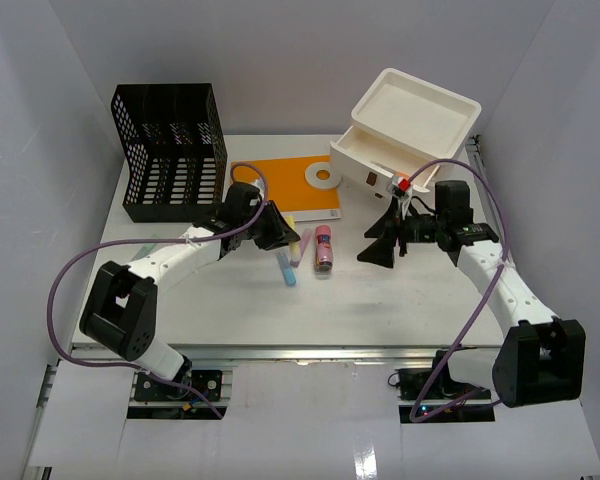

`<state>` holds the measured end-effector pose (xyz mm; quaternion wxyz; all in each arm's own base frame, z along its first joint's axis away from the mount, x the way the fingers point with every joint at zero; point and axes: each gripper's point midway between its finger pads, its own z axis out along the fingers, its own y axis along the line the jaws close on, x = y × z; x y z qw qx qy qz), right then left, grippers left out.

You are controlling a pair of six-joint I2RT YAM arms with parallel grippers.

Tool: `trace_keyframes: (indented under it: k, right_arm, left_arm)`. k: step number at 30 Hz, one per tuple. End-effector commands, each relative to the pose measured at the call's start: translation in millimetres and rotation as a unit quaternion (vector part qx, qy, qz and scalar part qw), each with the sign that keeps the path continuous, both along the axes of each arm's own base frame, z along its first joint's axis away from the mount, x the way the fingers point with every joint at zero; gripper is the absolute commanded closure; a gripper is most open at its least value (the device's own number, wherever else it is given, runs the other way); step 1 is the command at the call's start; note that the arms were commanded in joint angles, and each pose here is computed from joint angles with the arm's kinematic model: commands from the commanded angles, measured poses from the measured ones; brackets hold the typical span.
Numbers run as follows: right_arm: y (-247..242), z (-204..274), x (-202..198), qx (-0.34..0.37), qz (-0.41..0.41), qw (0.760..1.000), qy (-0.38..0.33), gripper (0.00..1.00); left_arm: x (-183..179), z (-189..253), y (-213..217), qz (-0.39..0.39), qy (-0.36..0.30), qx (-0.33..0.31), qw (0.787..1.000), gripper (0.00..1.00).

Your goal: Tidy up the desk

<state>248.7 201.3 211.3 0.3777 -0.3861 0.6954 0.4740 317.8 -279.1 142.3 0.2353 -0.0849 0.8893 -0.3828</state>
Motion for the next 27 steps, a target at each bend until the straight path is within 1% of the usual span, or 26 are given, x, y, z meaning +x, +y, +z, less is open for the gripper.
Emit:
trace_keyframes:
  k: [1,6,8,10,12,16,21,24,27]
  right_arm:
    - [10,33,19,0.043,-0.054,0.995,0.068,0.05]
    - [14,44,39,0.072,-0.104,0.988,0.089,0.06]
    - [18,46,43,0.084,-0.112,0.985,0.105,0.07]
    - [20,47,45,0.089,-0.116,0.984,0.105,0.07]
    - [20,49,50,0.089,-0.127,0.983,0.098,0.08]
    - [22,45,58,0.081,-0.141,0.981,0.11,0.09]
    - [18,30,72,0.052,-0.192,0.975,0.102,0.14]
    - [16,25,75,0.046,-0.203,0.973,0.103,0.19]
    - [19,25,73,0.05,-0.197,0.973,0.111,0.3]
  left_arm:
    - [-14,57,-55,-0.127,-0.114,-0.106,0.98,1.0]
    - [-32,72,-88,-0.195,-0.162,-0.139,0.957,1.0]
    - [-36,78,-97,-0.21,-0.177,-0.151,0.95,1.0]
    - [-41,84,-106,-0.221,-0.188,-0.158,0.944,1.0]
    - [-42,86,-112,-0.227,-0.192,-0.162,0.941,1.0]
    - [-42,88,-121,-0.233,-0.195,-0.167,0.938,1.0]
    - [-40,93,-126,-0.233,-0.201,-0.173,0.936,1.0]
    - [-41,94,-127,-0.233,-0.204,-0.176,0.934,1.0]
    - [-40,95,-129,-0.234,-0.204,-0.18,0.934,1.0]
